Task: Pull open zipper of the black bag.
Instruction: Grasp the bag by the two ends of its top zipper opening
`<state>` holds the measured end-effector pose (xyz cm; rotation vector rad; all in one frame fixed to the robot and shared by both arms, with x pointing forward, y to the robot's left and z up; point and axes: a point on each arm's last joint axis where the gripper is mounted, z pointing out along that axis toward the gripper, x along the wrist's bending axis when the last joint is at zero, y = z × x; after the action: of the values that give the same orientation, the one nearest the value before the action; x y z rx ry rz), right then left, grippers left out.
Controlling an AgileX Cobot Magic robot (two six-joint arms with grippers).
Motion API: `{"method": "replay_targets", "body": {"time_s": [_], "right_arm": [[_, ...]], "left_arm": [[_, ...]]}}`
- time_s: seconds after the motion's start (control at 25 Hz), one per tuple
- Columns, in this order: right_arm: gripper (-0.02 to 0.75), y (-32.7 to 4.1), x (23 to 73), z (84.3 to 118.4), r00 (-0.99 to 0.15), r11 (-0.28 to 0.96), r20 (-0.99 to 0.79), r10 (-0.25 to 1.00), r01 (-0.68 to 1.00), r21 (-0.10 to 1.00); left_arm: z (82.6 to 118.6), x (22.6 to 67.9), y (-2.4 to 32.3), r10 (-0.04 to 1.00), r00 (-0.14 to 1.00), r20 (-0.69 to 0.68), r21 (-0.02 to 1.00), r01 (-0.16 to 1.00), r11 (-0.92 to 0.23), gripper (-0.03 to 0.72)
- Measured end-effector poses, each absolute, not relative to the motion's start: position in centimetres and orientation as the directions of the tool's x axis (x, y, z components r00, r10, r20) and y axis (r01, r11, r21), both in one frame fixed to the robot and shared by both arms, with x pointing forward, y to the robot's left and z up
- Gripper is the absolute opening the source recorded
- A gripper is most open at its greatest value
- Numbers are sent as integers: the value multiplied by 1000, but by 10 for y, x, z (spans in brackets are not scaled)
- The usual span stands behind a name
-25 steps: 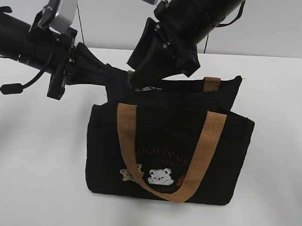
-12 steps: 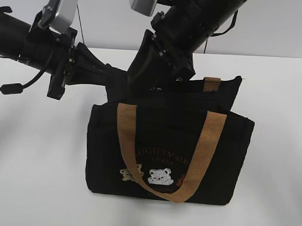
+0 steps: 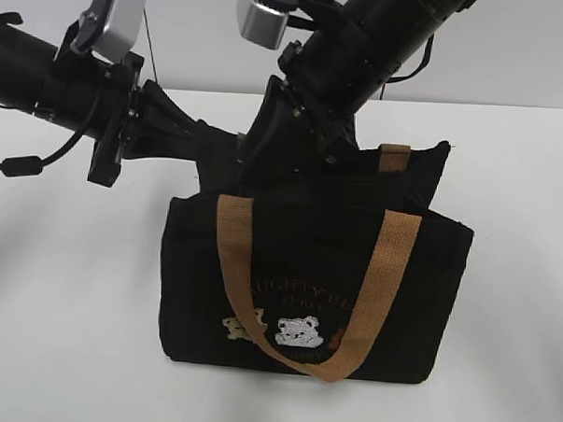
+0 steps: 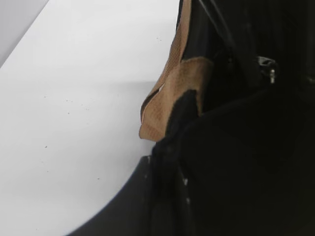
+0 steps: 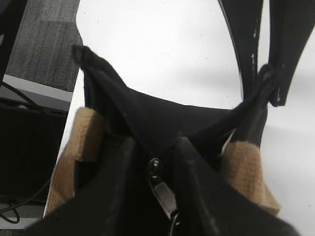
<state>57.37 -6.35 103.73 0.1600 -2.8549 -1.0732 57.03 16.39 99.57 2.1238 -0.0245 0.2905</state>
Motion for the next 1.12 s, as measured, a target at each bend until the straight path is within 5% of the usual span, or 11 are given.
{"method": "replay_targets", "body": {"time_s": [0.16, 1.12], "right_arm": [[71, -64, 572, 1037, -989, 750, 55, -137, -67, 659], [71, -84, 574, 1054, -996, 809, -9, -88, -77, 583]], "left_arm": [[996, 570, 164, 95, 972, 217, 829, -132, -543, 55], [996, 569, 161, 94, 973, 213, 836, -131, -533, 55]]}}
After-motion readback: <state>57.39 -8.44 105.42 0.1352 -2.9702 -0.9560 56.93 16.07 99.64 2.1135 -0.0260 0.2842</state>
